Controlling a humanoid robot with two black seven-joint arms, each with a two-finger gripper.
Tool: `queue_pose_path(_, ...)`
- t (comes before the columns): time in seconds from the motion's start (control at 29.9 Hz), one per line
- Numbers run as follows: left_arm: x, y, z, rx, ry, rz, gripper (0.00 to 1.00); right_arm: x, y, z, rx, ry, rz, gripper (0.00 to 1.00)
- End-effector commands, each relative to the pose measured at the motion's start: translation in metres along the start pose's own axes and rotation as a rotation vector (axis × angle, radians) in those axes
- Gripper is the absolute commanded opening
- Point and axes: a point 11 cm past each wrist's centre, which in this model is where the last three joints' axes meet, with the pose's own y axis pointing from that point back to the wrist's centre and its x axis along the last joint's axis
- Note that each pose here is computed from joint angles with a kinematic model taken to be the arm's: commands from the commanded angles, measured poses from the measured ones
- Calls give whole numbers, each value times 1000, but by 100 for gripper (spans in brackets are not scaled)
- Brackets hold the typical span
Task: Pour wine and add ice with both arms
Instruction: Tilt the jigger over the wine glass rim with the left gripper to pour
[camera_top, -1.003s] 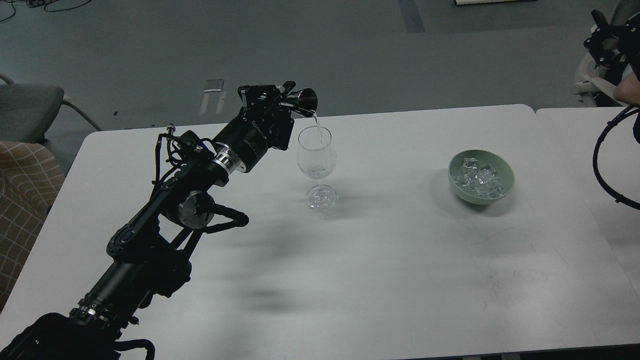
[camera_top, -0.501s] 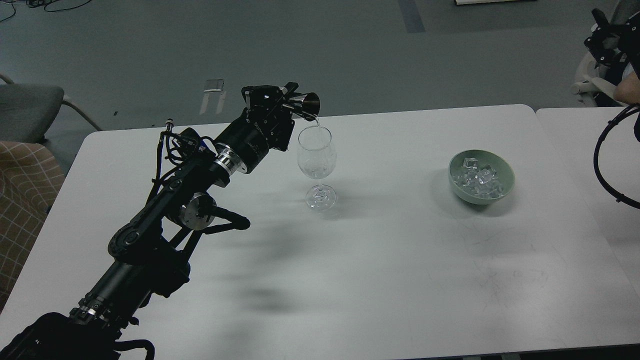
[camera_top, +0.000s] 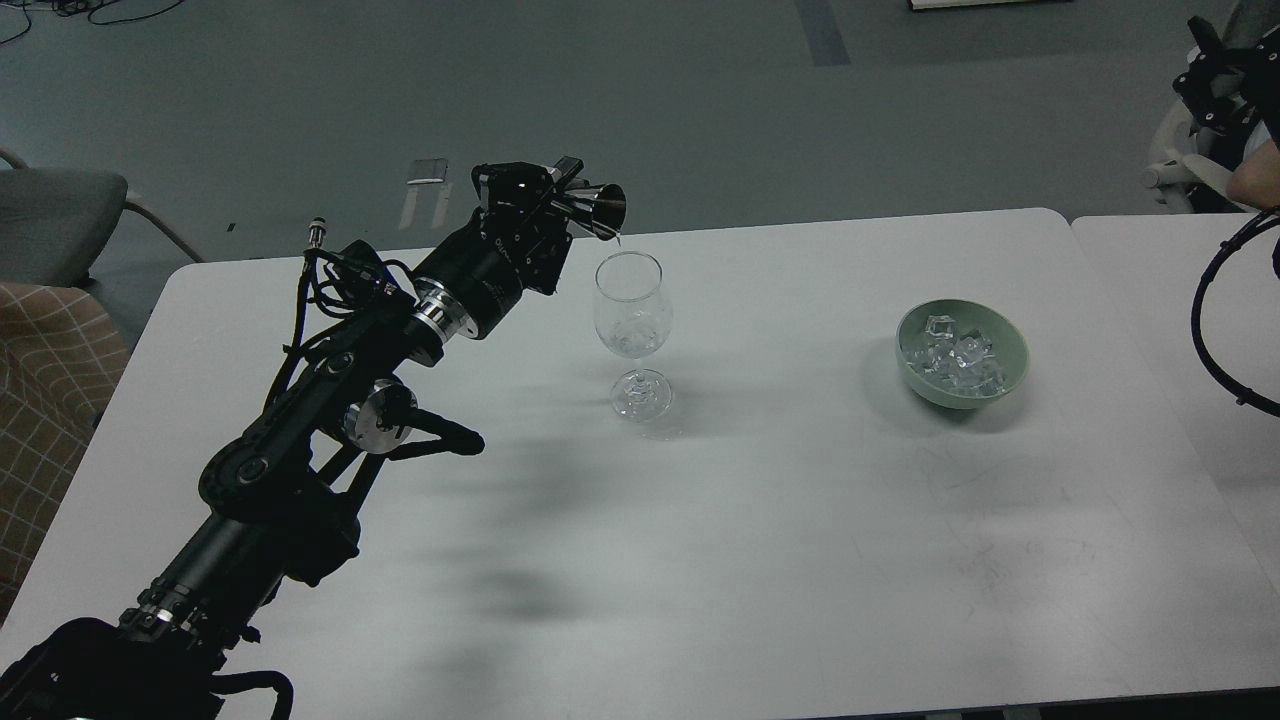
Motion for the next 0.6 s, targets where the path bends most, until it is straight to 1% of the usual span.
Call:
queue_pose_path(0.0,0,1,0,-6,-35,-2,0,0,0,0,0,0,2,100)
queue_pose_path(0.57,-6,-1,-6,22,-104,-22,0,1,0,0,-1,0,3,100)
